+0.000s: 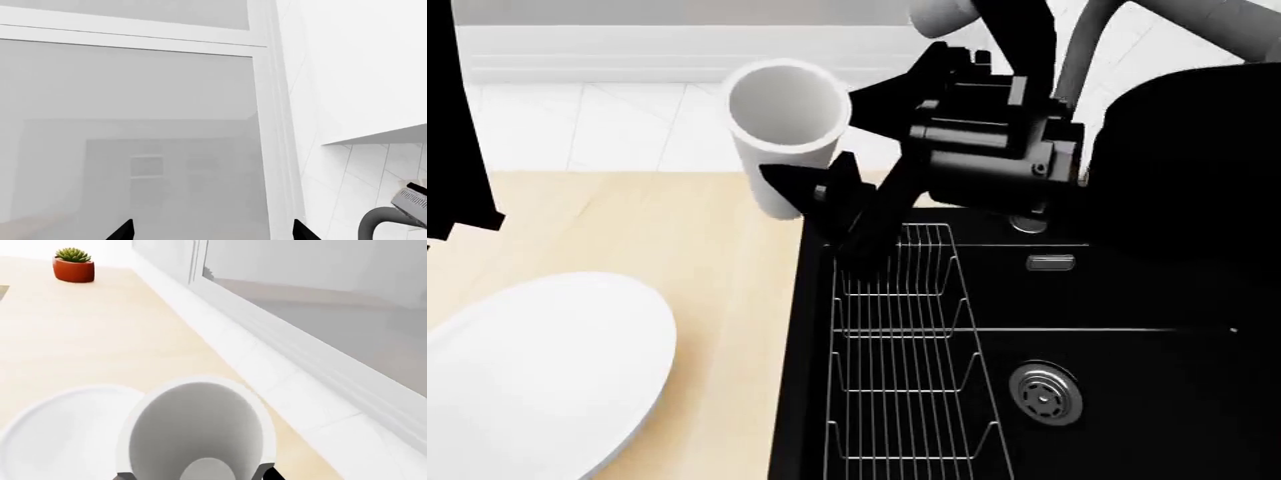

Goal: Pick the cup and bowl from the sink and place them on the counter for drying.

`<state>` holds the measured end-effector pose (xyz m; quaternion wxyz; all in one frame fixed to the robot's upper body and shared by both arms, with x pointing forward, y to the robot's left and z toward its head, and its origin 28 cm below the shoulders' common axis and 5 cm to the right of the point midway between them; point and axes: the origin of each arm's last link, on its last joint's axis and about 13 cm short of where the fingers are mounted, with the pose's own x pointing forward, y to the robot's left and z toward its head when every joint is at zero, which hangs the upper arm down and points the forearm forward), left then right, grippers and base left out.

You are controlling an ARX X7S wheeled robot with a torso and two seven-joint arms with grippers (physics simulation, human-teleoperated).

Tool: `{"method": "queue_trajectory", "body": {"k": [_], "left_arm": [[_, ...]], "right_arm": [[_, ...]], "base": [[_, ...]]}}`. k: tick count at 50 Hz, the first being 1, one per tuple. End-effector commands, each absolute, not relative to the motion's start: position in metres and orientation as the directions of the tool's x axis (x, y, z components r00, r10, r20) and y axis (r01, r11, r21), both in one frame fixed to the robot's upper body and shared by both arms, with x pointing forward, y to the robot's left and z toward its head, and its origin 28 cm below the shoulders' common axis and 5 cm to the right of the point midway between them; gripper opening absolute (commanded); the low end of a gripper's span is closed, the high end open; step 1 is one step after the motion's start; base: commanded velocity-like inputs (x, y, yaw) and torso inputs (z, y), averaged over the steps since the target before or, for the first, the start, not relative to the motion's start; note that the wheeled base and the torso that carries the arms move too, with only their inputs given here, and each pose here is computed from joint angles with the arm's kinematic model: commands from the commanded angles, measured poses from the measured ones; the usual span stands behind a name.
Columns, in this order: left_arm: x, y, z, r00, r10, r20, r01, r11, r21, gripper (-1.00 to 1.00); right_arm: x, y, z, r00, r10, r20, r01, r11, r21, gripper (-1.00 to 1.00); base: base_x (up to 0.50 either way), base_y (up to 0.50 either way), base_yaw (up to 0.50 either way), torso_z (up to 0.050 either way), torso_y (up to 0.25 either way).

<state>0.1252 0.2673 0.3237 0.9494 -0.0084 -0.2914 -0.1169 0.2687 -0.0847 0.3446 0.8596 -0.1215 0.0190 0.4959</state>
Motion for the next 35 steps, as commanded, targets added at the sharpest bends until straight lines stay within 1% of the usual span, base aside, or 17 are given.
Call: {"method": "queue_trajectory", "body": {"k": [1, 16, 17, 18, 19, 20, 21, 22, 23, 35], "left_arm": [[0.126, 0.267, 0.323, 0.804, -0.215, 0.555, 0.226, 0.973, 0.051, 1.00], [0.126, 0.267, 0.323, 0.805, -0.212, 0.555, 0.222, 0.974, 0.050, 1.00], [0.131, 0.264, 0.304, 0.863, -0.246, 0.441, 0.289, 0.957, -0.032, 1.00], [0.131, 0.264, 0.286, 0.894, -0.302, 0.332, 0.345, 0.935, -0.079, 1.00], [0.129, 0.269, 0.280, 0.912, -0.304, 0.274, 0.322, 0.947, -0.019, 1.00], [0.125, 0.274, 0.296, 0.881, -0.269, 0.388, 0.287, 0.958, 0.012, 1.00], [0.119, 0.280, 0.312, 0.830, -0.228, 0.509, 0.241, 0.970, 0.040, 1.00], [0.119, 0.280, 0.312, 0.830, -0.228, 0.509, 0.241, 0.970, 0.040, 1.00], [0.115, 0.282, 0.318, 0.805, -0.212, 0.554, 0.222, 0.974, 0.050, 1.00], [0.115, 0.282, 0.317, 0.806, -0.212, 0.552, 0.223, 0.974, 0.049, 1.00]], "right_arm": [[0.288, -0.057, 0.333, 0.475, 0.863, -0.172, -0.877, 0.448, -0.176, -1.00], [0.301, -0.033, 0.312, 0.491, 0.847, -0.205, -0.871, 0.473, -0.133, -1.00], [0.300, -0.032, 0.311, 0.489, 0.848, -0.206, -0.872, 0.472, -0.129, -1.00], [0.300, -0.031, 0.309, 0.489, 0.846, -0.211, -0.872, 0.472, -0.126, -1.00], [0.301, -0.031, 0.307, 0.490, 0.845, -0.213, -0.872, 0.475, -0.122, -1.00], [0.300, -0.030, 0.304, 0.489, 0.845, -0.216, -0.872, 0.475, -0.116, -1.00], [0.300, -0.030, 0.302, 0.488, 0.845, -0.218, -0.873, 0.476, -0.111, -1.00], [0.300, -0.029, 0.300, 0.487, 0.845, -0.221, -0.873, 0.476, -0.105, -1.00], [0.301, -0.029, 0.297, 0.488, 0.843, -0.225, -0.872, 0.479, -0.100, -1.00], [0.298, -0.024, 0.268, 0.467, 0.847, -0.253, -0.877, 0.481, -0.008, -1.00]], "base": [[0.00, 0.00, 0.00, 0.000, 0.000], [0.00, 0.00, 0.00, 0.000, 0.000], [0.00, 0.00, 0.00, 0.000, 0.000], [0.00, 0.00, 0.00, 0.000, 0.000], [0.00, 0.00, 0.00, 0.000, 0.000], [0.00, 0.00, 0.00, 0.000, 0.000], [0.00, 0.00, 0.00, 0.000, 0.000], [0.00, 0.00, 0.00, 0.000, 0.010], [0.00, 0.00, 0.00, 0.000, 0.000], [0.00, 0.00, 0.00, 0.000, 0.000]]}}
